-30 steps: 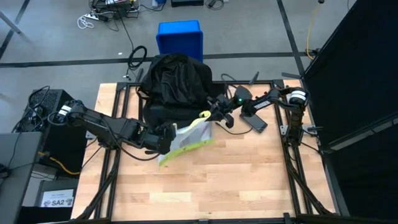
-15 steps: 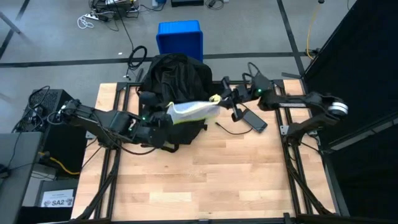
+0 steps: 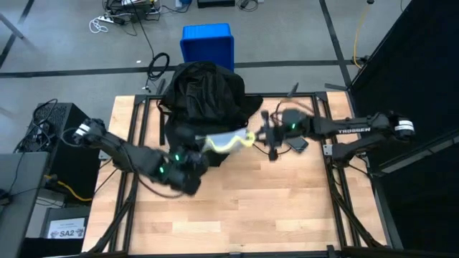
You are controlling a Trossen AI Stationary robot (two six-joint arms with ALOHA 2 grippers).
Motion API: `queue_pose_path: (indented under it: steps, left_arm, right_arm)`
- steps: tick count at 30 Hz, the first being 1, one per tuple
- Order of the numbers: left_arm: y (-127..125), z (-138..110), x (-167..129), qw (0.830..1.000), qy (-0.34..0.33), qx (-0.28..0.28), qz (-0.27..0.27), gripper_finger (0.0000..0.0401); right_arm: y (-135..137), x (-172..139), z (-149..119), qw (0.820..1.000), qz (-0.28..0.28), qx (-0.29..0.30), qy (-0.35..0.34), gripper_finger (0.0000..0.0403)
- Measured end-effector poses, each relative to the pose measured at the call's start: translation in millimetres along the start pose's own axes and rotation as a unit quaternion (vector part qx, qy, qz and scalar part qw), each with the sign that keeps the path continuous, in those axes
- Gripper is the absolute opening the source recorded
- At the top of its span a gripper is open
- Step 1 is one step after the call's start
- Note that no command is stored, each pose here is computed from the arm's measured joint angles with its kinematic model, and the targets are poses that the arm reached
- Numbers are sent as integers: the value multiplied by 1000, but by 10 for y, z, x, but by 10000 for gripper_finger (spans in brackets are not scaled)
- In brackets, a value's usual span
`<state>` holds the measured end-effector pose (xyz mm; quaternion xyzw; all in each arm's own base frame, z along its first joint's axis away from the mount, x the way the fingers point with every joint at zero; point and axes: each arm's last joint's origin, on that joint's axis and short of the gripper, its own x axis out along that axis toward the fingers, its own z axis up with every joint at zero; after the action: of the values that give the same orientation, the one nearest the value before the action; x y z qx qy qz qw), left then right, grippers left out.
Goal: Unpack backpack
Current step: Open the yellow zipper pouch
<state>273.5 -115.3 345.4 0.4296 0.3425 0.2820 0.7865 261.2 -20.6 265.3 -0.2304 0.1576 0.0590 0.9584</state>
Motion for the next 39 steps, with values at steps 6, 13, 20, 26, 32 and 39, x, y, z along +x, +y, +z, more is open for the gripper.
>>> queue_pose_path:
  steps: [6, 13, 20, 26, 32, 39]
  left_arm:
    - [-744, 200, -158, 995, -25, -36, -94, 0]
    - [-1520, 214, -176, 982, 19, -108, -151, 0]
    - [-1916, 175, -195, 942, 98, -194, -256, 15]
    - [-1968, 170, -223, 923, 125, -224, -288, 84]
    - [-1839, 238, -264, 916, 97, -259, -289, 160]
    - [-1819, 514, -249, 911, -18, -295, -288, 196]
  right_arm:
    - [631, 174, -10, 996, 77, -5, 43, 1]
    - [1233, 451, -213, 986, 131, 38, 96, 1]
    - [1679, 738, -464, 973, 167, 100, 121, 15]
    - [1904, 858, -601, 968, 179, 122, 124, 51]
    - [1955, 869, -593, 966, 182, 139, 118, 75]
    - [1944, 881, -548, 973, 162, 138, 94, 64]
